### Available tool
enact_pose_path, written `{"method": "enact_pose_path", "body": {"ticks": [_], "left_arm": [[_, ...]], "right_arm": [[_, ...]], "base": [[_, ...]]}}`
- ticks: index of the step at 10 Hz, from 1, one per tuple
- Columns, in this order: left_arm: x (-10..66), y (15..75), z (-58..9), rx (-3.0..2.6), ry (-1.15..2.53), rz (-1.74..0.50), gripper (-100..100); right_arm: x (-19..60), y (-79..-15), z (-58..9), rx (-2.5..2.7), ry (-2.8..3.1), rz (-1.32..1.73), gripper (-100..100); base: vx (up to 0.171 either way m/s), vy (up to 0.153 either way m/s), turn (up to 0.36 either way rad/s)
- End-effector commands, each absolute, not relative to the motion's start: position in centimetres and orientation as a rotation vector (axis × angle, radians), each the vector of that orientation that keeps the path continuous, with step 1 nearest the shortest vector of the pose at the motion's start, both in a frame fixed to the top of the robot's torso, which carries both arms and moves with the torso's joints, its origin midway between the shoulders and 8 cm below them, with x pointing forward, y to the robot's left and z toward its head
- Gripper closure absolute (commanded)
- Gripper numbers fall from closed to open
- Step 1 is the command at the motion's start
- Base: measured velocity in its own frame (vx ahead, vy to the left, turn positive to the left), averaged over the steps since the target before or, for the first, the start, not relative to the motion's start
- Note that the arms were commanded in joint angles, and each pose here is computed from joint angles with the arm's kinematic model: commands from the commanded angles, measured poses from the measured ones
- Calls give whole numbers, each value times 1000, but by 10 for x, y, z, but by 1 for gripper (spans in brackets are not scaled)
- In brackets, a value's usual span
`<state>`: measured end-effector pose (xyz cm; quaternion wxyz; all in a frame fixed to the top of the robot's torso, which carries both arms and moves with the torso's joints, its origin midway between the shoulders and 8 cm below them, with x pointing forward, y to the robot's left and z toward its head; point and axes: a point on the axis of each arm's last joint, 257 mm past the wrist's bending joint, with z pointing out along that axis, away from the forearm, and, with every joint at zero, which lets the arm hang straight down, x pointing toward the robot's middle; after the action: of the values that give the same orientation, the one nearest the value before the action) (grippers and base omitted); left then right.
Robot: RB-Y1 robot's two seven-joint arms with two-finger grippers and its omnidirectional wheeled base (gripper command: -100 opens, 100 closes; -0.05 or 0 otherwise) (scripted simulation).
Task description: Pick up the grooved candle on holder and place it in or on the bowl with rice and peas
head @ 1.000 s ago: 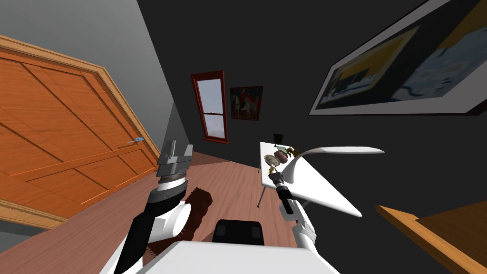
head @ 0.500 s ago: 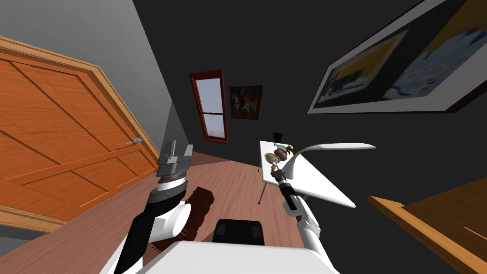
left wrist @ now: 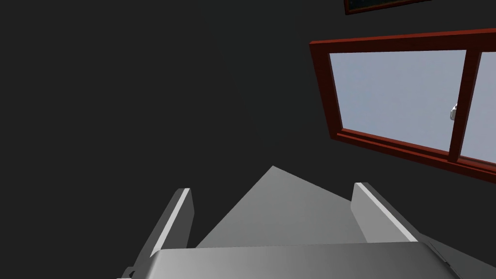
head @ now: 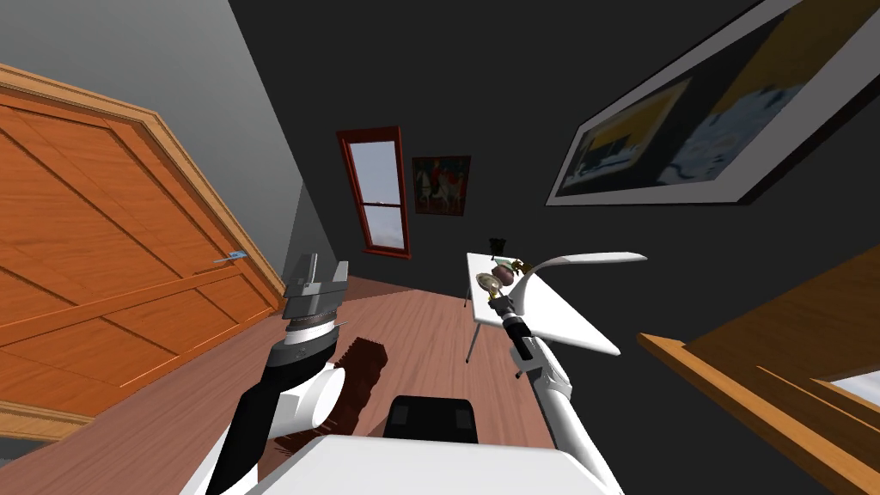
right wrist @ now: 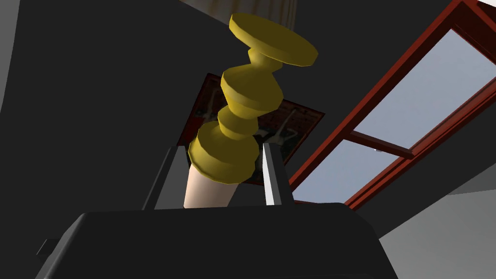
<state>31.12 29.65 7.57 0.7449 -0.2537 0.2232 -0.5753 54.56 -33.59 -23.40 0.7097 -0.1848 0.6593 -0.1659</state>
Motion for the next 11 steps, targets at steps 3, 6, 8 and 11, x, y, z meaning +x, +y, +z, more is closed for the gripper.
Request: {"method": "enact_pose_path", "body": {"ticks": [3, 6, 8, 11], "left_arm": [[311, 296, 76, -556, 489, -1260, 0], [311, 296, 76, -555, 489, -1260, 0], [311, 296, 76, -555, 489, -1259, 0], [311, 296, 76, -555, 489, -1259, 0]], "right_arm": [[570, -335, -215, -397, 1453, -345, 100], [590, -334, -201, -382, 1452, -327, 100], [603, -333, -192, -372, 1453, -317, 100], [621, -329, -180, -361, 1457, -302, 100]], "base": [[-57, 1, -80], [-59, -36, -71], [-39, -40, -61], [-12, -33, -34]]}}
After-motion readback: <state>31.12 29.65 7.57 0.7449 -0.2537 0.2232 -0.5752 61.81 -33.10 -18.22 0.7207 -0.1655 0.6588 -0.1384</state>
